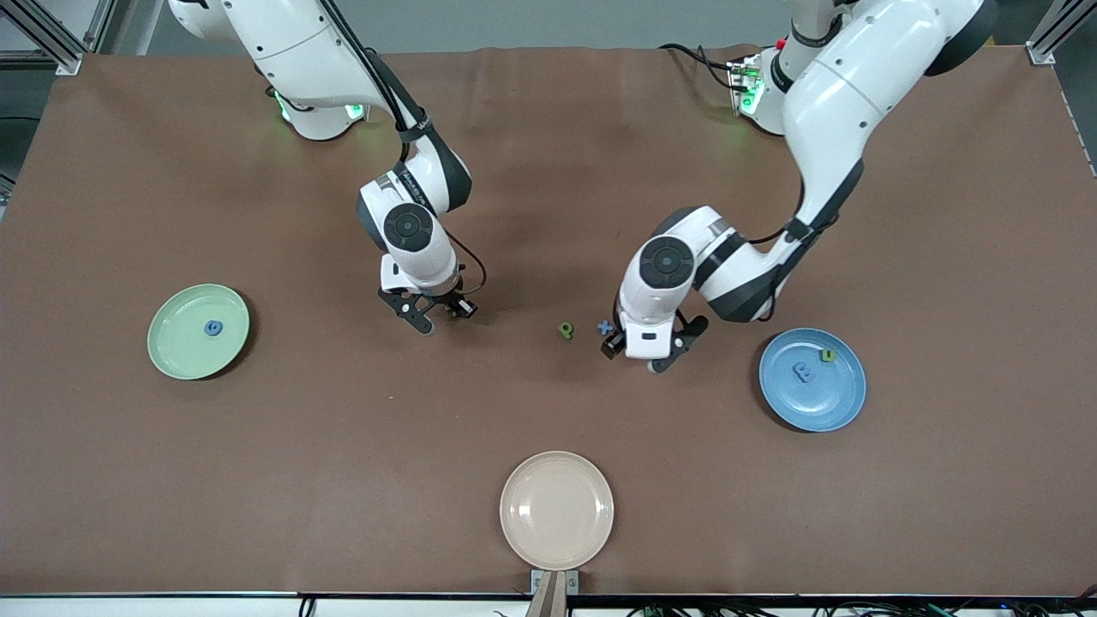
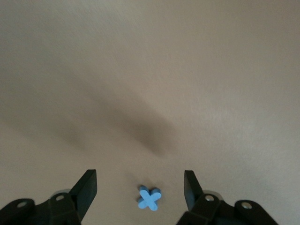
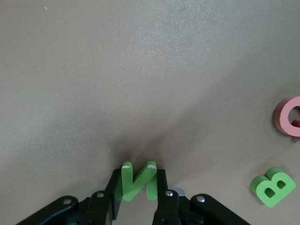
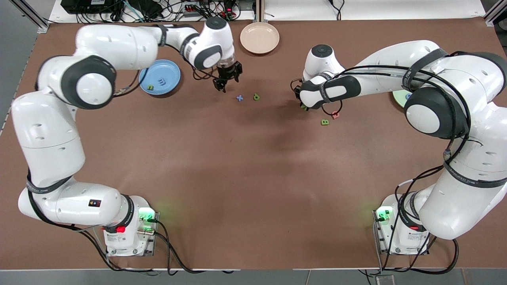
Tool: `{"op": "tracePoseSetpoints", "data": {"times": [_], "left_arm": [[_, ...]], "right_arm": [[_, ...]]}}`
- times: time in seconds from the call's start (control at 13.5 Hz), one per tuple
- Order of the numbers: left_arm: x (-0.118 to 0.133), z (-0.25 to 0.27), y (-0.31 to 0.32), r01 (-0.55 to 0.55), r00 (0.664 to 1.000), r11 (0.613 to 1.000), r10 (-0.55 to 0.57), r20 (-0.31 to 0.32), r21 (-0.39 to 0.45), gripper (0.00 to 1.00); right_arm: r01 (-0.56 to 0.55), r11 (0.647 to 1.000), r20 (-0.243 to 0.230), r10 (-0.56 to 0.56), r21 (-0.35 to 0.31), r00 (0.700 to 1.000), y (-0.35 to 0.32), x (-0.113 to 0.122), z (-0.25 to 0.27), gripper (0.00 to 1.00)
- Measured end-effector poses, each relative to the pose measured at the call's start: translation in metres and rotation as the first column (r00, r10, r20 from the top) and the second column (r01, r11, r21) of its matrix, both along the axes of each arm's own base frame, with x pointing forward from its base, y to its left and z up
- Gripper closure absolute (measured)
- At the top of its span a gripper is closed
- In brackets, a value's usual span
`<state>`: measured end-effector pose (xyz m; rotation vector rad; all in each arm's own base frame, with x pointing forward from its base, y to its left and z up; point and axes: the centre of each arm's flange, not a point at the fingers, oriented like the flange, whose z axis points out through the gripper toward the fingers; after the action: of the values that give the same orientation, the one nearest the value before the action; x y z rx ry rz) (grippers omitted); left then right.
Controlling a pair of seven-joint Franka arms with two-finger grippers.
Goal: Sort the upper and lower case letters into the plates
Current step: 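Grasp the N with the right gripper while the left gripper grasps the x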
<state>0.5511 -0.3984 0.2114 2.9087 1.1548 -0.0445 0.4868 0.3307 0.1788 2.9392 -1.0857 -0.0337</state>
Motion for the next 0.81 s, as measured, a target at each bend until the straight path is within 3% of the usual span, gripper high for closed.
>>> {"op": "tracePoseSetpoints", "data": {"times": [0.22, 0.37, 0.59, 0.81], "left_arm": [[-0.011, -0.025, -0.031, 0.021, 1.000, 1.000, -0.021, 0.018, 0.023, 0.22], [-0.016, -0.031, -0.042, 0.030, 0.999, 0.999, -0.030, 0.028, 0.016, 0.28], [-0.015, -0.035, -0.038, 0.025, 0.999, 0.999, -0.026, 0.027, 0.022, 0.31], [-0.013, -0.038, -0.031, 0.017, 1.000, 0.999, -0.018, 0.021, 0.028, 0.31]], "right_arm": [[-0.002, 1.000, -0.004, 0.002, -0.003, 1.000, 0.001, 0.000, 0.000, 0.67], [-0.015, 0.999, -0.053, 0.013, -0.033, 0.999, 0.001, 0.002, 0.011, 0.67], [-0.137, 0.989, -0.154, 0.127, -0.056, 0.980, -0.033, 0.025, 0.087, 0.67], [-0.298, 0.954, -0.168, 0.296, 0.015, 0.940, -0.142, 0.054, 0.164, 0.67]]}}
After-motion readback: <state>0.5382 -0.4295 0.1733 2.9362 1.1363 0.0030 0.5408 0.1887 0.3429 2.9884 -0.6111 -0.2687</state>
